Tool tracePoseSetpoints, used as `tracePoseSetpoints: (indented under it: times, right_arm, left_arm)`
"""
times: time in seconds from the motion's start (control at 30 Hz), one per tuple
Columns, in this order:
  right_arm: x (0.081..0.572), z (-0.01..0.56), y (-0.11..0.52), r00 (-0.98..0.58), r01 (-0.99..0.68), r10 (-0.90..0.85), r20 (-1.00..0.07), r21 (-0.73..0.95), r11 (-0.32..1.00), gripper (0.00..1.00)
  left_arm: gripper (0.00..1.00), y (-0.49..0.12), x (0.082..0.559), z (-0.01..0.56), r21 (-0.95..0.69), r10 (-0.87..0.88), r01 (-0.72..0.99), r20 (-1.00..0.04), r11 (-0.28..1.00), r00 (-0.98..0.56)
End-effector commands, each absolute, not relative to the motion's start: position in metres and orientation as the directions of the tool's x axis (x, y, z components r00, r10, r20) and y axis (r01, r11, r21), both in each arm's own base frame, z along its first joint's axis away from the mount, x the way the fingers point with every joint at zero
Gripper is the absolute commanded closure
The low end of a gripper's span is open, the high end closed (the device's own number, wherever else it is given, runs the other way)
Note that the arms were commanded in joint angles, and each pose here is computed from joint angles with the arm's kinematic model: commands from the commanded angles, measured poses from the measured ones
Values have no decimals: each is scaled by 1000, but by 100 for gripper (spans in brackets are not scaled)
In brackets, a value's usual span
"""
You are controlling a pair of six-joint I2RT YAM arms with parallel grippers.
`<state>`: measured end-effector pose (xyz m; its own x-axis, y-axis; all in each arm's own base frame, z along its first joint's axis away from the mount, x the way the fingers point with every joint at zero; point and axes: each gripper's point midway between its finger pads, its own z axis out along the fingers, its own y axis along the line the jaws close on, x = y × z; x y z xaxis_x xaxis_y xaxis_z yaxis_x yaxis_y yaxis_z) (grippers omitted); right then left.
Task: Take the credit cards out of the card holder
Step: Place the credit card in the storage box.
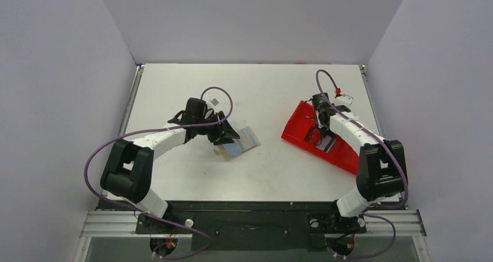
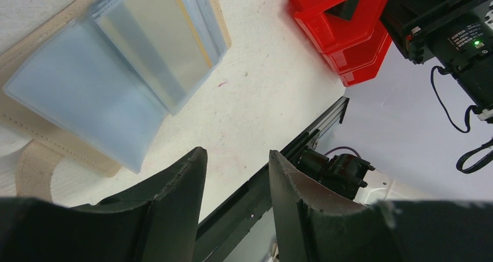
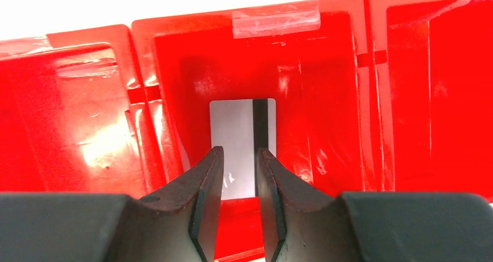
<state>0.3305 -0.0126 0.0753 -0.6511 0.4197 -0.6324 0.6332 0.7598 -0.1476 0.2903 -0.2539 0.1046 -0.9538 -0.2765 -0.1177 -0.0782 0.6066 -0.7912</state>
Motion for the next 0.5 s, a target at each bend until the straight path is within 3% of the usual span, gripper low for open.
tracePoseSetpoints:
  times: [0.0, 0.13, 0.37, 0.47]
  right_arm:
    - [350, 107, -1, -584, 632, 420, -694, -64, 772, 73]
    - [347, 127, 8, -565, 615, 422, -709, -20, 788, 66]
    - [347, 165, 63, -580, 474, 319, -750, 8, 881, 41]
    - [348, 175, 88, -580, 416, 299, -758, 41, 908, 38]
  left_arm:
    - [59, -258, 295, 124, -803, -264, -4, -191, 596, -945]
    - [59, -258, 296, 127, -802, -265, 7, -206, 598, -942]
    - [59, -250, 301, 129, -770, -291, -4, -236, 638, -927]
    - [56, -243, 300, 125, -737, -297, -20, -246, 675, -923]
